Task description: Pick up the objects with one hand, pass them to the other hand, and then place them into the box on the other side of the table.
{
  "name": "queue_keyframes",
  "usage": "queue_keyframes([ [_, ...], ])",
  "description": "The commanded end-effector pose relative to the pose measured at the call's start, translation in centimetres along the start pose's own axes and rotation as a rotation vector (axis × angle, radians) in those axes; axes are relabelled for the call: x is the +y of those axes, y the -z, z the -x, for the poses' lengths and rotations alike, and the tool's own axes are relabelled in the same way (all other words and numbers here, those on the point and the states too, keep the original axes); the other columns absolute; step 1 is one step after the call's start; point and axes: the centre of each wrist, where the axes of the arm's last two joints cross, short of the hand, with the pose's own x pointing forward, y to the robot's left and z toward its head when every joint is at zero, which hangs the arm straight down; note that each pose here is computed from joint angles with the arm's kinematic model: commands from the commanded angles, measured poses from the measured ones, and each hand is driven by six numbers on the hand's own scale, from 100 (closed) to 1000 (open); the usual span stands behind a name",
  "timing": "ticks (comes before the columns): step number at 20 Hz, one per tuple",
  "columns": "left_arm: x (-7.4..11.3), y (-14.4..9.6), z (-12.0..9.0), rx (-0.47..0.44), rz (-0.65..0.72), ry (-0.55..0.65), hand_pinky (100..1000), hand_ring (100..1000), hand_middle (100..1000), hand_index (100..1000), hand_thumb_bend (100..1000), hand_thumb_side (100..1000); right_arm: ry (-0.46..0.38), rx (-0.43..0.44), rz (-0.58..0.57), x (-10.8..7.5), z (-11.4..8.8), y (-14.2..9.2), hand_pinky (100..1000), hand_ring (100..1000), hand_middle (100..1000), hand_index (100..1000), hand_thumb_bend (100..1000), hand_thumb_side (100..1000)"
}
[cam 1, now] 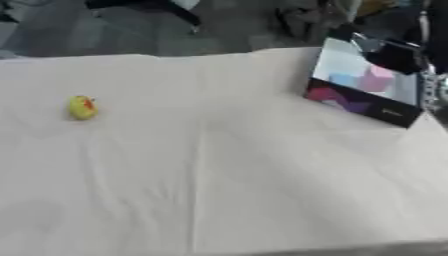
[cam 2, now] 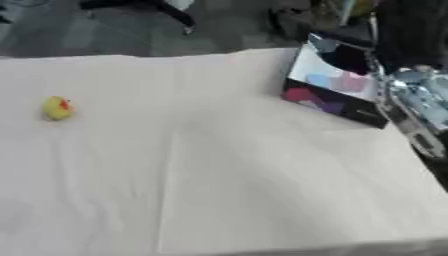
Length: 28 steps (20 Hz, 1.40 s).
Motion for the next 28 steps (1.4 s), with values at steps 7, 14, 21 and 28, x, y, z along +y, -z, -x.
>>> queue_keyframes([
  [7,7.2,-7.8,2.4,0.4,0.205,0.619,684,669,610,798,100,247,0.221,-0.284,0.015,-0.6,-5.3,-0.2,788,766,1000,892,578,1000],
  [14,9.8,-11.4,4.3,0.801,0.214,0.853,701,698,692,840,100,278,0.309,-0.349,0.032,-1.0,-6.6,0.3,786,764,1000,857,587,1000],
  [21,8.3,-12.4,7.7,0.897,0.216,1.102,702,699,712,869,215,308,0.34,-0.376,0.045,-1.3,-7.0,0.8,760,759,1000,837,624,1000],
  [28,6.9,-13.1,10.2,0.895,0.196,1.222,692,693,714,878,211,308,0.372,-0.39,0.049,-1.5,-7.5,1.0,733,760,1000,832,668,1000],
])
